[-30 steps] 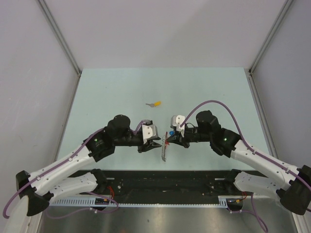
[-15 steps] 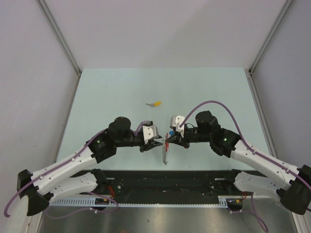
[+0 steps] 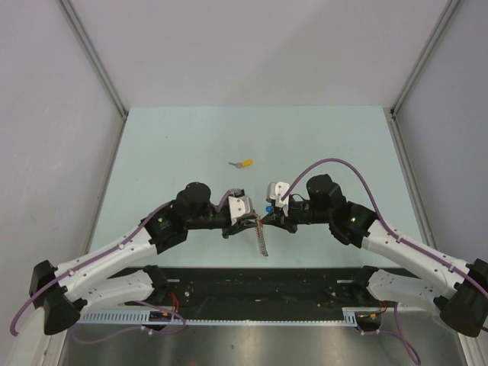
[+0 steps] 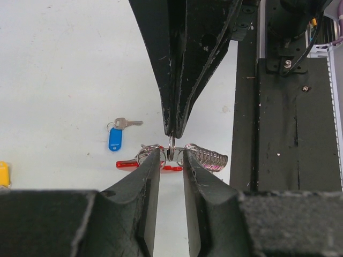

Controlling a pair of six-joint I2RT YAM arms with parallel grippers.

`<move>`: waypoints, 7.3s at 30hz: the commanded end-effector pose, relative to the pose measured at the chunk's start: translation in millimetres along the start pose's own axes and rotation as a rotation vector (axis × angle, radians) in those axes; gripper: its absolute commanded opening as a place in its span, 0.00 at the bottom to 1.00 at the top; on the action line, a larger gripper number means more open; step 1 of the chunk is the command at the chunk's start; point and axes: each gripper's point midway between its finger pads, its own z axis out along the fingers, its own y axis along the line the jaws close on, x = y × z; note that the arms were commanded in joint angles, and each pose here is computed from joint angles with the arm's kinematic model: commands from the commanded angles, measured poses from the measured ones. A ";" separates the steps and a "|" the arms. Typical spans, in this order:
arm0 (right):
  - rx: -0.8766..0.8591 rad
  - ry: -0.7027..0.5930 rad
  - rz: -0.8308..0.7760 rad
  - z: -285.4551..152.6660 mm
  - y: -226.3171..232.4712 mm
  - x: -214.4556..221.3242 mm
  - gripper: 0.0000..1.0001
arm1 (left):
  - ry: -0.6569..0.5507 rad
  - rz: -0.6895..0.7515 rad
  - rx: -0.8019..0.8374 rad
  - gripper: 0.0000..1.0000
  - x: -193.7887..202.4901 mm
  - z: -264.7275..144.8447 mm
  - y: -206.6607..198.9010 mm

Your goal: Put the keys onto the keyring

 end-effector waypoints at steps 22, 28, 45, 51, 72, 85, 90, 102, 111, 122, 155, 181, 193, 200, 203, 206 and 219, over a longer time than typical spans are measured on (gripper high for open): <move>0.009 -0.065 -0.063 -0.5 -3.1 -30.1 0.00 | -0.005 0.019 0.007 0.20 -6.1 3.2 0.0; 0.010 -0.067 -0.067 -0.3 -3.0 -31.2 0.00 | -0.003 0.014 0.015 0.13 -5.9 4.3 -1.4; 0.017 -0.063 -0.066 -1.6 -3.3 -30.5 0.00 | 0.019 -0.002 -0.013 0.02 -0.3 4.5 2.7; 0.023 -0.065 -0.042 -0.9 -4.4 -30.9 0.06 | -0.010 -0.022 -0.046 0.00 -5.0 2.9 6.1; 0.393 -0.149 0.171 -26.4 -59.7 -32.1 0.48 | -0.118 -0.104 -0.187 0.01 -18.3 -8.9 21.2; 0.622 0.150 0.537 -14.5 -108.5 74.7 0.55 | -0.031 -0.235 -0.457 0.00 6.0 -42.1 52.3; 0.617 0.259 0.659 -4.5 -122.0 108.5 0.54 | 0.026 -0.267 -0.562 0.00 24.4 -62.6 59.8; 0.494 0.493 0.882 12.6 -151.3 159.6 0.40 | 0.066 -0.244 -0.625 0.00 34.7 -84.9 61.6; 0.432 0.565 0.961 16.0 -152.3 189.1 0.34 | 0.109 -0.234 -0.644 0.00 43.2 -89.2 63.4; 0.352 0.531 1.005 32.6 -153.4 199.6 0.28 | 0.140 -0.243 -0.630 0.01 48.8 -85.1 65.5; 0.388 0.427 0.938 36.2 -181.9 183.7 0.27 | 0.139 -0.250 -0.633 0.00 49.8 -88.2 68.1; 0.281 0.475 0.937 51.8 -161.5 201.8 0.27 | 0.143 -0.252 -0.629 0.00 50.8 -88.2 67.5; 0.270 0.486 0.921 48.9 -157.1 197.5 0.12 | 0.139 -0.253 -0.628 0.00 49.8 -88.2 67.8; 0.369 0.523 0.799 14.9 -165.4 168.6 0.00 | 0.133 -0.251 -0.626 0.00 48.4 -88.9 67.3; 0.463 0.602 0.766 -9.5 -167.1 170.8 0.00 | 0.126 -0.248 -0.625 0.00 46.3 -89.6 67.5; 0.601 0.699 0.735 -40.7 -171.5 175.2 0.00 | 0.121 -0.246 -0.622 0.00 44.9 -90.0 67.2; 0.696 0.699 0.970 -74.0 -161.2 179.5 0.00 | 0.088 -0.252 -0.632 0.00 38.9 -96.0 66.4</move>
